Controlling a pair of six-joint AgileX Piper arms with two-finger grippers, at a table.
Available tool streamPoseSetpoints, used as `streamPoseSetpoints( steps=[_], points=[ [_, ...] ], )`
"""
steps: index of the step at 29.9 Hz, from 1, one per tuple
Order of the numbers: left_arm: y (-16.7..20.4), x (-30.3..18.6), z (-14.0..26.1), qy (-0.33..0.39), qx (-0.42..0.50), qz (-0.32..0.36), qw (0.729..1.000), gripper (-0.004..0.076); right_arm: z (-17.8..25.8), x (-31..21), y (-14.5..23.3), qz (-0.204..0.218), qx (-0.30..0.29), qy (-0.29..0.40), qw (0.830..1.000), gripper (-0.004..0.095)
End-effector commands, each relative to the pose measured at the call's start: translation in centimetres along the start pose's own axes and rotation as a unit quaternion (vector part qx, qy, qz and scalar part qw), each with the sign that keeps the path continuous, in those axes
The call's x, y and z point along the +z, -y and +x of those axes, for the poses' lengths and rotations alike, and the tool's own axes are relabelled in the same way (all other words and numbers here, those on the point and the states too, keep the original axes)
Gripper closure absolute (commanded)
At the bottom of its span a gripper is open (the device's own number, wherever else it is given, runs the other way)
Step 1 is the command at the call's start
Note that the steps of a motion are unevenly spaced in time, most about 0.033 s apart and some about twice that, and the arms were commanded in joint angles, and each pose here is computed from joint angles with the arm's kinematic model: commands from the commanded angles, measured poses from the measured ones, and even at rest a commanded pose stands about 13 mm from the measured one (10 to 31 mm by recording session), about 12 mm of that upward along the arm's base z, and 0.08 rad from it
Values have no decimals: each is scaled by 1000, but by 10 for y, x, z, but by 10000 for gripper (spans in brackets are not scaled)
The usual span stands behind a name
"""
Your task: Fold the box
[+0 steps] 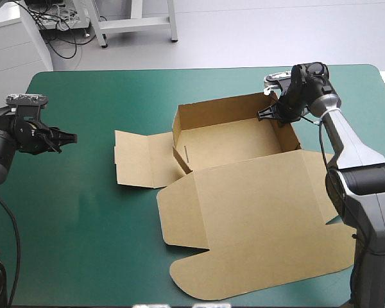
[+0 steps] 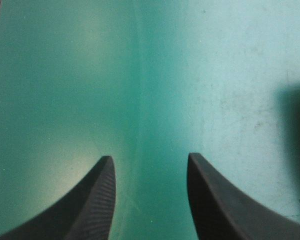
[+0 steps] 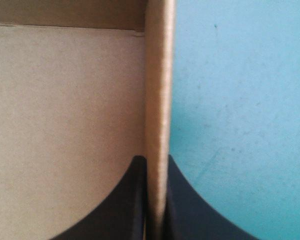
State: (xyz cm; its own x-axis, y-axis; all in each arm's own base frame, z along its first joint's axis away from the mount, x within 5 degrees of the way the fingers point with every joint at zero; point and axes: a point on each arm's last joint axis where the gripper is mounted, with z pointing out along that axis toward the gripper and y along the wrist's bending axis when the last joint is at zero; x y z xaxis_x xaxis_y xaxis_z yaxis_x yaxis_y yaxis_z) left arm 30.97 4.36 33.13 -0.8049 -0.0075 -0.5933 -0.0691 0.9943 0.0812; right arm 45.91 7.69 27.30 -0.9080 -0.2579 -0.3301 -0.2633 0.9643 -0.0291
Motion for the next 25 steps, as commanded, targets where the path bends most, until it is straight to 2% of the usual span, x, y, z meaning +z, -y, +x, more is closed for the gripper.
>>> streamPoseSetpoints(
  steps=[1, 9, 15, 25],
  points=[
    [-2, -18, -10, 51, -5, -3, 999, 398, -1, -44, 1, 3, -2, 38, 999, 926],
    [-2, -13, -10, 45, -1, -2, 999, 398, 3, -78, 8, -8, 11, 75, 997, 926],
    [-2, -7, -12, 47, -2, -1, 999, 398, 14, -123, 27, -9, 32, 123, 992, 926],
    [3, 1, -18, 71, -17, 25, 997, 398, 41, -197, 59, -85, 78, 227, 967, 926]
  ],
)
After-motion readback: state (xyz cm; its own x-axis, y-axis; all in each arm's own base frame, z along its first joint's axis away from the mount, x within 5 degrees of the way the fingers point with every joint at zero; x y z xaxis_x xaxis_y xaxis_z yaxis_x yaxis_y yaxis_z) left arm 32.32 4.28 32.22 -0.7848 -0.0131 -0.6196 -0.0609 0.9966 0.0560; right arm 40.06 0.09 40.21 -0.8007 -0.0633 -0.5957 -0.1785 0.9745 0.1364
